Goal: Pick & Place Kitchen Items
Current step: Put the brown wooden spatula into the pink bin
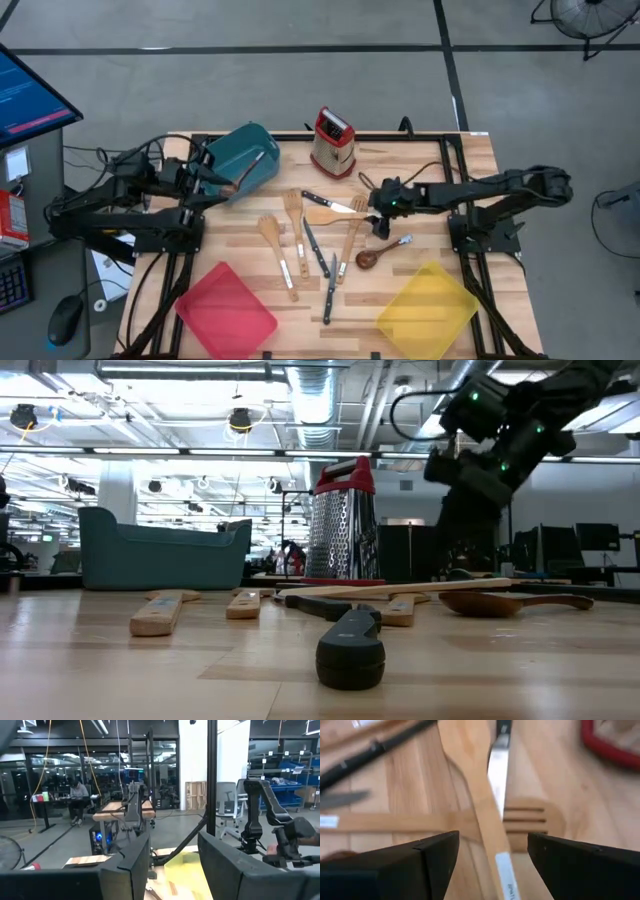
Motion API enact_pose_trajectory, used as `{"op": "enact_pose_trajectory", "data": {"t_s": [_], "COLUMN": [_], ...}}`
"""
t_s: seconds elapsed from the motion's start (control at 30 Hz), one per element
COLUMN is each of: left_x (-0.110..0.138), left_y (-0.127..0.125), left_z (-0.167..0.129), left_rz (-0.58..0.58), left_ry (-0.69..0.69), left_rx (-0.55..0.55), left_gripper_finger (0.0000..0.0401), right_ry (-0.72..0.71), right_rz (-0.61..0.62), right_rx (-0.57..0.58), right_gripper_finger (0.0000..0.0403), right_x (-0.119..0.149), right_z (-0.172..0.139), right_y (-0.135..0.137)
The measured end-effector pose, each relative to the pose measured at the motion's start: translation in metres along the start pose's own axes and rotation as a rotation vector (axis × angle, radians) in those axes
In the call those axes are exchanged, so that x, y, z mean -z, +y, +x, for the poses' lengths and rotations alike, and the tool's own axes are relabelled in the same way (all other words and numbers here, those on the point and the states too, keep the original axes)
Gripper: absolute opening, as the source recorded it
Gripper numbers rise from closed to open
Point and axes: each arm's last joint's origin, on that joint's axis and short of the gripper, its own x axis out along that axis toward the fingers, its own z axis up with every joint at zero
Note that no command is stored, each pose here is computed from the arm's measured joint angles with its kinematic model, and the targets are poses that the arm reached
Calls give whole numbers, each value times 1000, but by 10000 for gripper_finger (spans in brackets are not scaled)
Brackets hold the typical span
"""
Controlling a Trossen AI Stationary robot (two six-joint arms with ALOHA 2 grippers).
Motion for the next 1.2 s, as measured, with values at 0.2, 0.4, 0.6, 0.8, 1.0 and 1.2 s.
{"op": "enact_pose_trajectory", "data": {"t_s": [0.2, 0.4, 0.6, 0.8, 1.0, 1.2], "left_x": [0, 0, 0, 0, 0, 0], "left_y": [0, 0, 0, 0, 0, 0], "left_z": [0, 0, 0, 0, 0, 0], "left_rz": [0, 0, 0, 0, 0, 0], "left_ry": [0, 0, 0, 0, 0, 0], "left_rx": [0, -1, -2, -3, -3, -3], "left_gripper_finger": [149, 149, 149, 149, 149, 149], "right_ry": [91, 163, 171, 169, 142, -38], "right_rz": [-10, -15, 3, 20, 69, 58], "right_rx": [11, 23, 24, 28, 30, -19], "right_gripper_finger": [245, 241, 186, 94, 94, 94], "right_x": [11, 20, 21, 20, 17, -11], "right_z": [18, 32, 35, 31, 23, -9], "right_y": [1, 0, 1, 0, 0, 6]}}
